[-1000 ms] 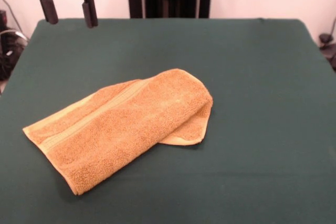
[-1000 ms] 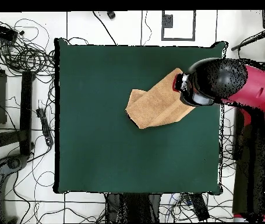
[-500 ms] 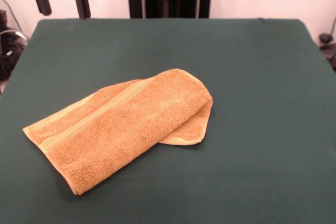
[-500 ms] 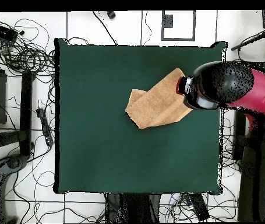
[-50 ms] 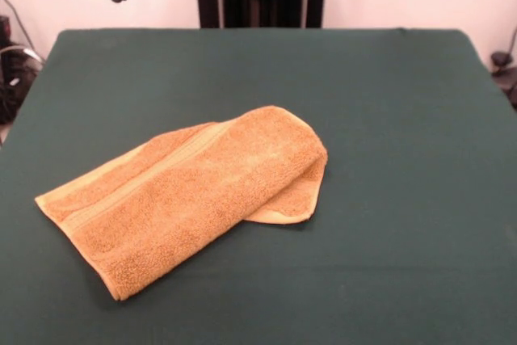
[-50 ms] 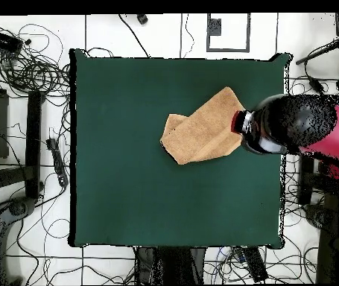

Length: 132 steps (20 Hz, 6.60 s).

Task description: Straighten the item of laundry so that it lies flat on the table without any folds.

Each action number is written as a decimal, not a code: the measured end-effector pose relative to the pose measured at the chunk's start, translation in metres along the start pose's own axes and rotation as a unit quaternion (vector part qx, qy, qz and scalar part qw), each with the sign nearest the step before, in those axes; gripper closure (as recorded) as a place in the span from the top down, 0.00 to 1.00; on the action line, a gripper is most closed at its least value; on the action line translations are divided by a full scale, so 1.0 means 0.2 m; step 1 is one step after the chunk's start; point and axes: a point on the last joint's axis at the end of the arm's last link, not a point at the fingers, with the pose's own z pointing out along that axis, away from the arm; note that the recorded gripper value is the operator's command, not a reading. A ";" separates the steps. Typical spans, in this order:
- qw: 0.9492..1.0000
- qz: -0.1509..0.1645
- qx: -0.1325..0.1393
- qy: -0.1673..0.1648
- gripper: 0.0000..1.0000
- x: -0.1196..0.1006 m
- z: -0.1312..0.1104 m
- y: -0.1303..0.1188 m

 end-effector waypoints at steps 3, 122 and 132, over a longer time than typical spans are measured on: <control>1.000 0.001 0.001 0.000 1.00 0.00 0.00 -0.01; 0.999 -0.022 0.006 0.026 1.00 -0.62 0.54 0.34; 0.999 -0.021 0.006 0.029 1.00 -0.61 0.55 0.33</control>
